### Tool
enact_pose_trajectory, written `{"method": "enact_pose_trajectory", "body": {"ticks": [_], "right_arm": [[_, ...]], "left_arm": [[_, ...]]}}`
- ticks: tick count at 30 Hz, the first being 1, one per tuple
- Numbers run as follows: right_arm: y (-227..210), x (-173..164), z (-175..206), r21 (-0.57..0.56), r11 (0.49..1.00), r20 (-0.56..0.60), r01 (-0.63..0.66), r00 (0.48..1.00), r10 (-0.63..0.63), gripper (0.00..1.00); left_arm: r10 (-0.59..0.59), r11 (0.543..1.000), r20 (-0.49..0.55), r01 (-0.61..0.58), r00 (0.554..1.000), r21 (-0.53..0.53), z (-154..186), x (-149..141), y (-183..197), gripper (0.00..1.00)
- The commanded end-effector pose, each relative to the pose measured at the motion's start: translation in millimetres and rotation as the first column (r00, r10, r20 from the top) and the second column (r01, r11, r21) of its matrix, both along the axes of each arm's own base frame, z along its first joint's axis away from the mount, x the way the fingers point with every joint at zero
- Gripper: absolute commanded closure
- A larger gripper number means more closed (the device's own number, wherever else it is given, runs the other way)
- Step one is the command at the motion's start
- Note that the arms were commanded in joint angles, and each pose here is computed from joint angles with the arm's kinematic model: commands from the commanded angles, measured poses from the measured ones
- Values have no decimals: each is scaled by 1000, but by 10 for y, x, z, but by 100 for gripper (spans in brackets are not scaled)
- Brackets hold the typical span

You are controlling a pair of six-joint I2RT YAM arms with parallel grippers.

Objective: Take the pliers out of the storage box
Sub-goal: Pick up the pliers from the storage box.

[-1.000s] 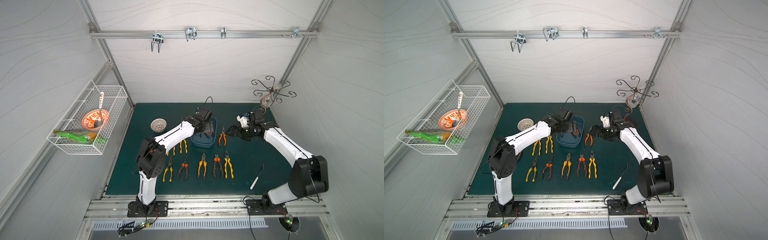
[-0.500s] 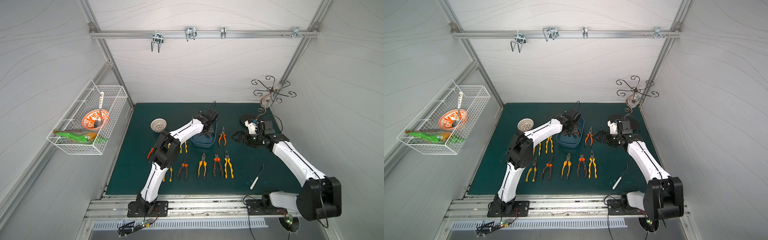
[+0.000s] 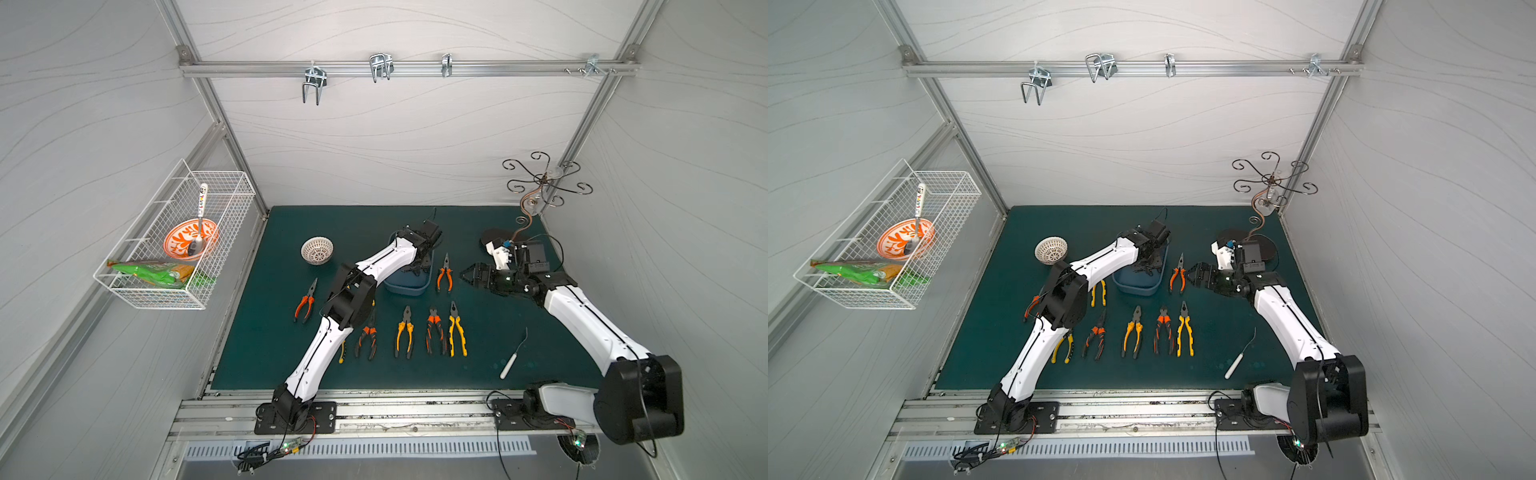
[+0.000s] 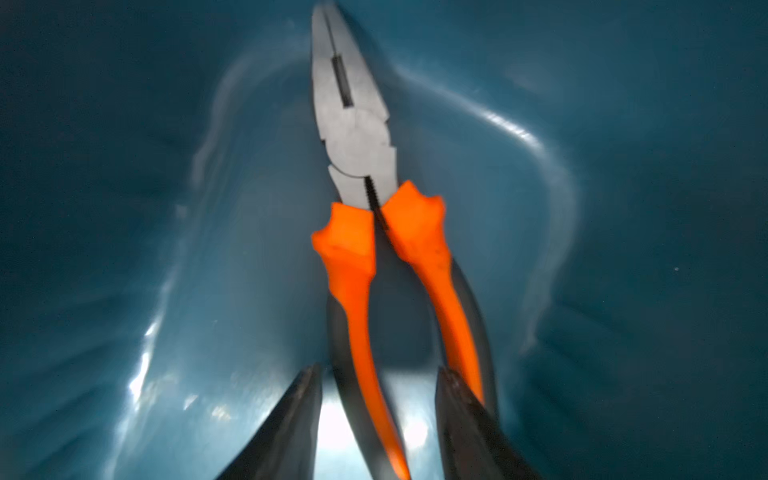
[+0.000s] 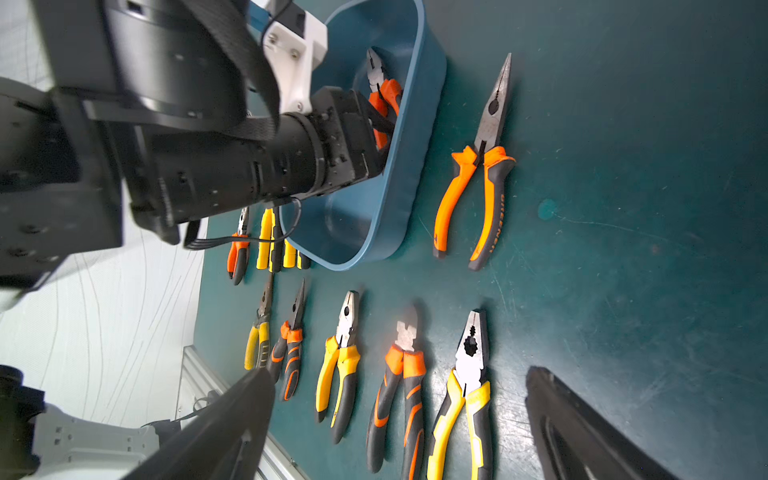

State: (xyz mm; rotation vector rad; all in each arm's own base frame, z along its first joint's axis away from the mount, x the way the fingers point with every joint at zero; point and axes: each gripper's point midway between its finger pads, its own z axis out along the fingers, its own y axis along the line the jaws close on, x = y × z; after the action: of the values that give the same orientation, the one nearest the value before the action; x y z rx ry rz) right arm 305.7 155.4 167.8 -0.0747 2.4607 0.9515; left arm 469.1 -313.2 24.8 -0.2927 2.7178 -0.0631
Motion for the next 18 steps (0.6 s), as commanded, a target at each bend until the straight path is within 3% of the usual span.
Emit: {"method": "enact_pose_trajectory", "body": {"ticks": [1,4,9,13,18], "right_arm": [[13,34,63,10,1000,15,2,1000,-2,1],[3,38,49,6,1000,8,7,1000,-7,1],[19,43,66,17,1000,6,4,1000,-4,1],[37,40,112,33,999,9,1,1000,-1,1],[83,33,192,67,998,9,-9,1000,8,1]], "left_arm": [[8,1000,-30,-7,1000,24,-113,15,67,55],[-5,999,-46,7,999,32,-166,-2,66,69],[-6,1000,-55,6,998,13,-164,-14,53,100],[-40,999,-11,40,999,-6,59,7,36,100],[-75,997,106,78,991,-20,601,10,147,100]]}}
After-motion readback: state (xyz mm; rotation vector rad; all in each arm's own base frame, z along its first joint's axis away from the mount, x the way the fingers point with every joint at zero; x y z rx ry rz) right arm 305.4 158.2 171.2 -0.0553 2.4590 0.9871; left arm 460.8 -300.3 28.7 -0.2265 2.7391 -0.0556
